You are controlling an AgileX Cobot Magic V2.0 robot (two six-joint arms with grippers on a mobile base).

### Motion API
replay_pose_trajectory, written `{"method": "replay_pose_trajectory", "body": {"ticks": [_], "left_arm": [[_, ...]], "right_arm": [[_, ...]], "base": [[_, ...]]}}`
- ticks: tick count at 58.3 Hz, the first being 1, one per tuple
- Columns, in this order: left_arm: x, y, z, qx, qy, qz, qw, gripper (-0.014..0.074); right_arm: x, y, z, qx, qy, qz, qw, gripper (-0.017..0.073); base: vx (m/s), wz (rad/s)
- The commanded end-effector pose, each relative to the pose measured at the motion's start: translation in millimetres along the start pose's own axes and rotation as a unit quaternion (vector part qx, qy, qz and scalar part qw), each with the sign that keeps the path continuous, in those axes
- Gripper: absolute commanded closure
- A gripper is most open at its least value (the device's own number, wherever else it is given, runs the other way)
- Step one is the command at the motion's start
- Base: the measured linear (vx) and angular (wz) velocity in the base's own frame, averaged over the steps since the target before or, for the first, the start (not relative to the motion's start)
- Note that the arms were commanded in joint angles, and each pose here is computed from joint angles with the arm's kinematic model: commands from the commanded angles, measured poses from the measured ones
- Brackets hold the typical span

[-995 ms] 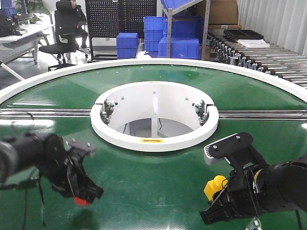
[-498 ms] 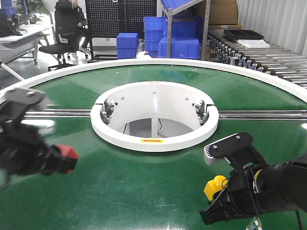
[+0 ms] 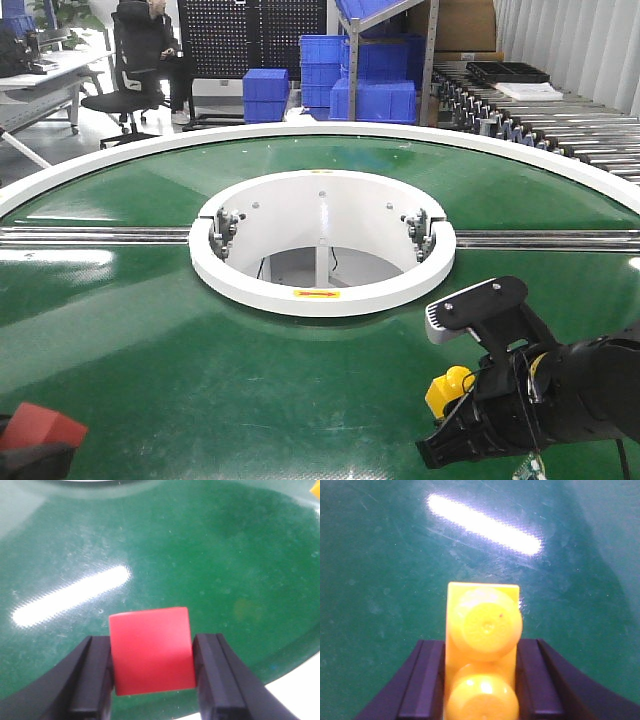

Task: Pick red and yellow blocks into blue bin
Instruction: 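Hold both blocks and turn the base away from the table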

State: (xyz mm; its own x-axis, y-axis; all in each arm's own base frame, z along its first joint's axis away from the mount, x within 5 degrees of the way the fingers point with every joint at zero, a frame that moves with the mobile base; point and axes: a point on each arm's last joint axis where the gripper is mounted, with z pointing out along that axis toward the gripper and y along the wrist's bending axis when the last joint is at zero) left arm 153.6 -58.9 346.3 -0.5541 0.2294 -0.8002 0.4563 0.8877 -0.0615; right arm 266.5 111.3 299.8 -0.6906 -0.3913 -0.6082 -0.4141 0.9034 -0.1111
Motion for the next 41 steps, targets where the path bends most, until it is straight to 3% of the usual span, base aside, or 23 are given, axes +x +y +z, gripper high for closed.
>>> {"method": "replay_pose_trajectory", "body": {"ticks": [1,15,41], "left_arm": [[-8,-2.8,-13,-0.003,-0.062,-0.004,0.998,0.0305],[2,-6.5,-15,0.012,-0.021,-0.002,1.0,0.0305],[3,-6.6,-15,0.013,-0.019,-0.002,1.0,0.0305]], "right_arm": [[-13,-2.9,-16,0.006,-0.059,-0.004,0.998,0.0335],[-13,-2.9,-16,0.006,-0.059,-0.004,0.998,0.0335],[-13,-2.9,-16,0.006,-0.059,-0.004,0.998,0.0335]], "base": [[0.0,0.0],[0.0,0.0],[0.0,0.0]]}}
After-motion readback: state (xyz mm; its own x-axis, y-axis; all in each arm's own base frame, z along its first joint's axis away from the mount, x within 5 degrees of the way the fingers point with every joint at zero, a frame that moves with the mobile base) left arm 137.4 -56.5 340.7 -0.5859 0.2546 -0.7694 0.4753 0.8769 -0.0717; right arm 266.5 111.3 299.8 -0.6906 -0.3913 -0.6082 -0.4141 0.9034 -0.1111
